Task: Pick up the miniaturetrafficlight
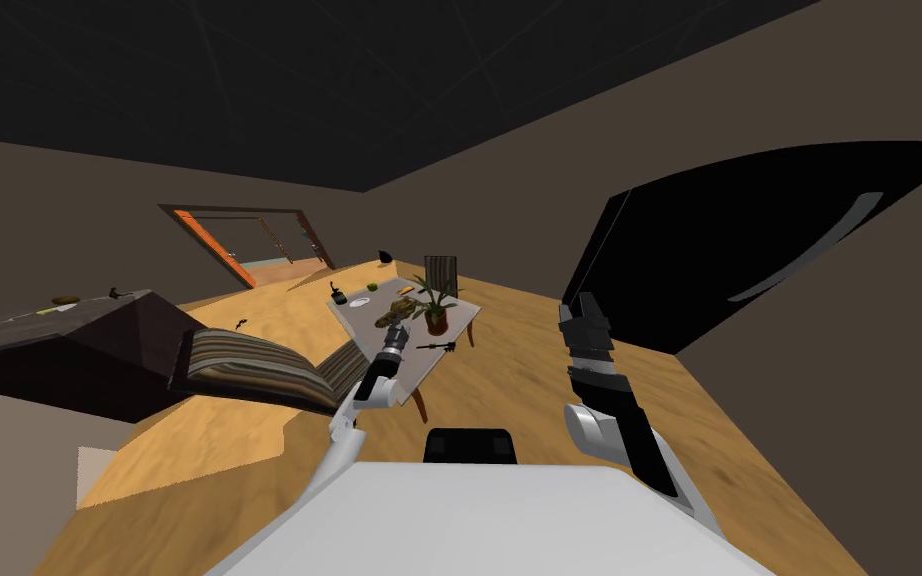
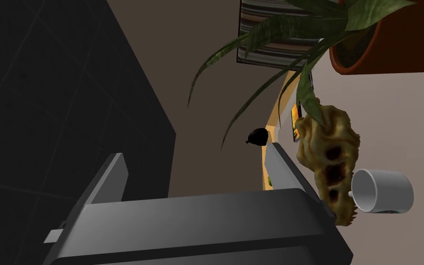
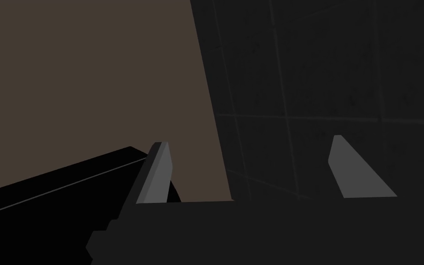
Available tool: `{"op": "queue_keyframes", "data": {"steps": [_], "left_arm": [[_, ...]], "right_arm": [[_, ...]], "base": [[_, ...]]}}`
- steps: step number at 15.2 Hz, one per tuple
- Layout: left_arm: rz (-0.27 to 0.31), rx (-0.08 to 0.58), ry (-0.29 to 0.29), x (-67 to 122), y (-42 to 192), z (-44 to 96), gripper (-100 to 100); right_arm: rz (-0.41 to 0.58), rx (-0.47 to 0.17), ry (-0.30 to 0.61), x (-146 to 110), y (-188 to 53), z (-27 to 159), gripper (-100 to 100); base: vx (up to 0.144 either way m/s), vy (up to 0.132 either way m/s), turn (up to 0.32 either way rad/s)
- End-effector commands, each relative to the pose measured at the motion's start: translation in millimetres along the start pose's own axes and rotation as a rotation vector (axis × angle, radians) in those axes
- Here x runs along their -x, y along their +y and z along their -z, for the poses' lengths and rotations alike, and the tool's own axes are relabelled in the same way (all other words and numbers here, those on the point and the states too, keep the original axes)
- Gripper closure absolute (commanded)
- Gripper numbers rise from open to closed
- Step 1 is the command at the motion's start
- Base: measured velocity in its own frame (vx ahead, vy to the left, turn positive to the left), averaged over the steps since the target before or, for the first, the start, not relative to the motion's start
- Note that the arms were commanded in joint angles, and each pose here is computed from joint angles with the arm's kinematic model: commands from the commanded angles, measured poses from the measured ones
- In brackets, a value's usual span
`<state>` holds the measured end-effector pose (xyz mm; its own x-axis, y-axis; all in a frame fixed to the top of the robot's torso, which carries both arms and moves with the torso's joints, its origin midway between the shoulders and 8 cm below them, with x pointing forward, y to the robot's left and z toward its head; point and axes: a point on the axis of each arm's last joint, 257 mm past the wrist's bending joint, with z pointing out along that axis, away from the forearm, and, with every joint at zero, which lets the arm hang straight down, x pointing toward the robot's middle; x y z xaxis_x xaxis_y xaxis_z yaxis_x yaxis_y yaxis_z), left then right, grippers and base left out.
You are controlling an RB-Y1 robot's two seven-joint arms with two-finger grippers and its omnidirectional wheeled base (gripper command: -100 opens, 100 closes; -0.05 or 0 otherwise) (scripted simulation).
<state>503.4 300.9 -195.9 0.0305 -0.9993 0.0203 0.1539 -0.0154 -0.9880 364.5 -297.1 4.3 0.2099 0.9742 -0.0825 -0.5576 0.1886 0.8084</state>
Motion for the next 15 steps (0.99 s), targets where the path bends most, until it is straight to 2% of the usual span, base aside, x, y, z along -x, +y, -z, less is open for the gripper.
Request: {"op": "queue_keyframes", "data": {"steps": [1,3,4,6,7,9,10,12,13,15], "left_arm": [[-0.001,0.041,-0.007,2.9,14.0,-10.5,-100],[-0.002,0.074,-0.015,6.8,30.6,-6.9,-100],[0.001,0.097,-0.018,6.4,36.8,-16.5,-100],[0.0,0.129,-0.025,10.0,52.6,-12.4,-100],[0.004,0.158,-0.029,9.5,61.4,-20.8,-100],[0.003,0.185,-0.035,12.4,74.6,-16.8,-100],[0.009,0.207,-0.036,10.4,80.1,-25.6,-100],[0.008,0.241,-0.043,14.0,96.3,-19.8,-100],[0.015,0.269,-0.045,11.9,104.3,-27.1,-100],[0.014,0.297,-0.051,14.8,117.6,-21.7,-100]], "right_arm": [[0.0,0.0,0.0,0.0,0.0,0.0,0],[0.0,0.0,0.0,0.0,0.0,0.0,0],[0.0,0.0,0.0,0.0,0.0,0.0,0],[0.0,0.0,0.0,0.0,0.0,0.0,0],[0.0,0.0,0.0,0.0,0.0,0.0,0],[0.0,0.0,0.0,0.0,0.0,0.0,0],[0.0,0.0,0.0,0.0,0.0,0.0,0],[0.0,0.0,0.0,0.0,0.0,0.0,0],[0.0,0.0,0.0,0.0,0.0,0.0,0],[0.0,0.0,0.0,0.0,0.0,0.0,0]], "base": [[0.009,-0.015,-0.059],[0.01,-0.013,-0.069],[0.012,-0.009,-0.09],[0.013,-0.009,-0.055],[0.013,-0.011,-0.081],[0.015,-0.01,-0.058],[0.014,-0.009,-0.066],[0.014,-0.008,-0.059],[0.016,-0.009,-0.07],[0.016,-0.007,-0.057]]}}
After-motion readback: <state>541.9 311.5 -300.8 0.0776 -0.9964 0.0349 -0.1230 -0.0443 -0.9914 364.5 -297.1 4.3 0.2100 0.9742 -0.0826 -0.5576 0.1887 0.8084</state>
